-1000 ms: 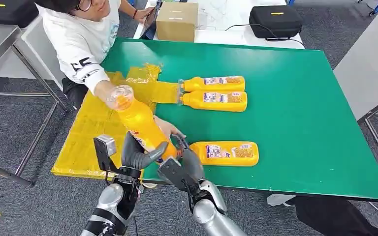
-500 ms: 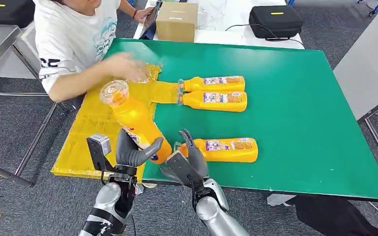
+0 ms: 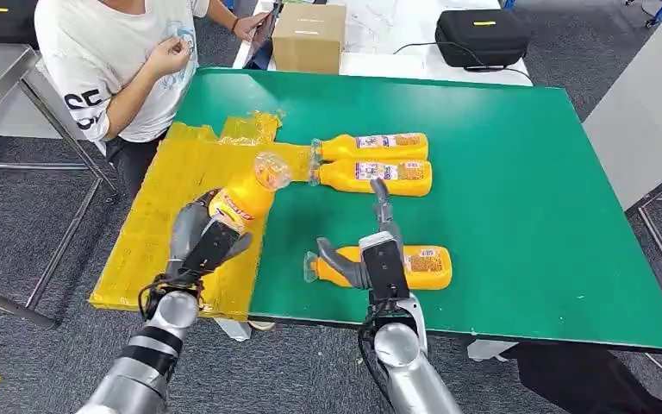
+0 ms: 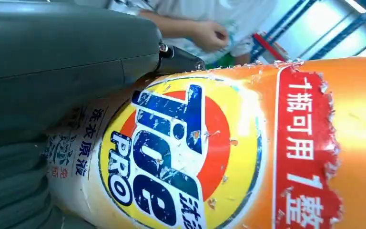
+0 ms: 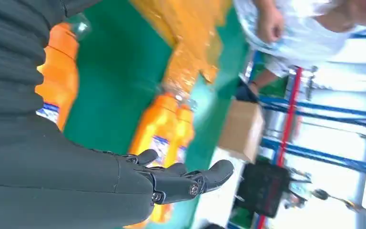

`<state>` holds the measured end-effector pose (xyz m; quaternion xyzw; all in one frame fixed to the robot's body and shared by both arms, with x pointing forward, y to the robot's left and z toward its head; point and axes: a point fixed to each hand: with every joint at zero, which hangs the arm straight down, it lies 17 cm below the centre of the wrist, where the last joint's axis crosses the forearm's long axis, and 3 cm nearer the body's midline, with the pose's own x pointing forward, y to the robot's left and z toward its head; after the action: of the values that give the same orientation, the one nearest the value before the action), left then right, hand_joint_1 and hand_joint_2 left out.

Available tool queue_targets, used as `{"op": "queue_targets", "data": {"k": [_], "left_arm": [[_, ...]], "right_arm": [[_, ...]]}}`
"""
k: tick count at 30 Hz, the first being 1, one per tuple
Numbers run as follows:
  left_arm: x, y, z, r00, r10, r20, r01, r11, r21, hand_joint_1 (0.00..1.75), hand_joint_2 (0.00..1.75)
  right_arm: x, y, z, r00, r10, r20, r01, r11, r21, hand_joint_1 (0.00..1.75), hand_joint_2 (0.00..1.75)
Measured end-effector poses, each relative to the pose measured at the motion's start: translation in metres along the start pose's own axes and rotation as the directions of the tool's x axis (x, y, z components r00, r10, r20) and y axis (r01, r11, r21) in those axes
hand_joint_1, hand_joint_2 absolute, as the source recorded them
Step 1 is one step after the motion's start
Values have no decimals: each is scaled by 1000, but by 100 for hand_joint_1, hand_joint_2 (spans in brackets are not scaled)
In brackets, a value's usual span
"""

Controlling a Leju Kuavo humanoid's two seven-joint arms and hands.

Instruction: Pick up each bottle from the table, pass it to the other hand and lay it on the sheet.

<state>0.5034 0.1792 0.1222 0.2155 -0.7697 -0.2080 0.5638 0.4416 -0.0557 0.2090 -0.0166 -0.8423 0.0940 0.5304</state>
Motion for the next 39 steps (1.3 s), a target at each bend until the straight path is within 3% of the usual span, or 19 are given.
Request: {"op": "queue_targets", "data": {"k": [4, 7, 15, 20, 28, 34, 35, 36, 39], "left_arm": [[-15, 4, -4, 999, -51, -17, 50, 999, -12, 175, 175], [-30, 7, -7, 984, -176, -27, 175, 984, -34, 175, 175], [-102, 29, -8, 839, -543, -20, 530, 826, -190, 175, 175], [-137, 38, 0, 760, -650, 12, 622, 721, -304, 175, 175], [-159, 30, 5, 647, -735, 204, 717, 494, -492, 175, 175], [-160, 29, 5, 616, -747, 252, 743, 443, -502, 175, 175], [-160, 29, 5, 611, -748, 258, 747, 436, -502, 80, 175], [-160, 29, 5, 606, -750, 264, 751, 430, -502, 0, 175], [-159, 28, 5, 585, -760, 284, 771, 412, -486, 0, 175]], "right_arm": [[10, -10, -2, 1000, -13, 26, 14, 999, -31, 0, 175], [17, -19, -4, 998, -31, 47, 34, 998, -59, 0, 175], [20, -25, -7, 996, -68, 59, 71, 996, -52, 0, 175], [22, -24, -12, 994, -81, 69, 84, 996, -36, 0, 175], [27, -15, -21, 990, -109, 90, 108, 994, 16, 0, 175], [22, -11, -23, 991, -107, 80, 105, 994, 31, 0, 175], [22, -11, -23, 991, -107, 78, 104, 994, 33, 0, 175], [21, -10, -23, 991, -107, 77, 104, 994, 36, 0, 175], [19, -5, -23, 991, -109, 72, 105, 993, 54, 0, 175]]}}
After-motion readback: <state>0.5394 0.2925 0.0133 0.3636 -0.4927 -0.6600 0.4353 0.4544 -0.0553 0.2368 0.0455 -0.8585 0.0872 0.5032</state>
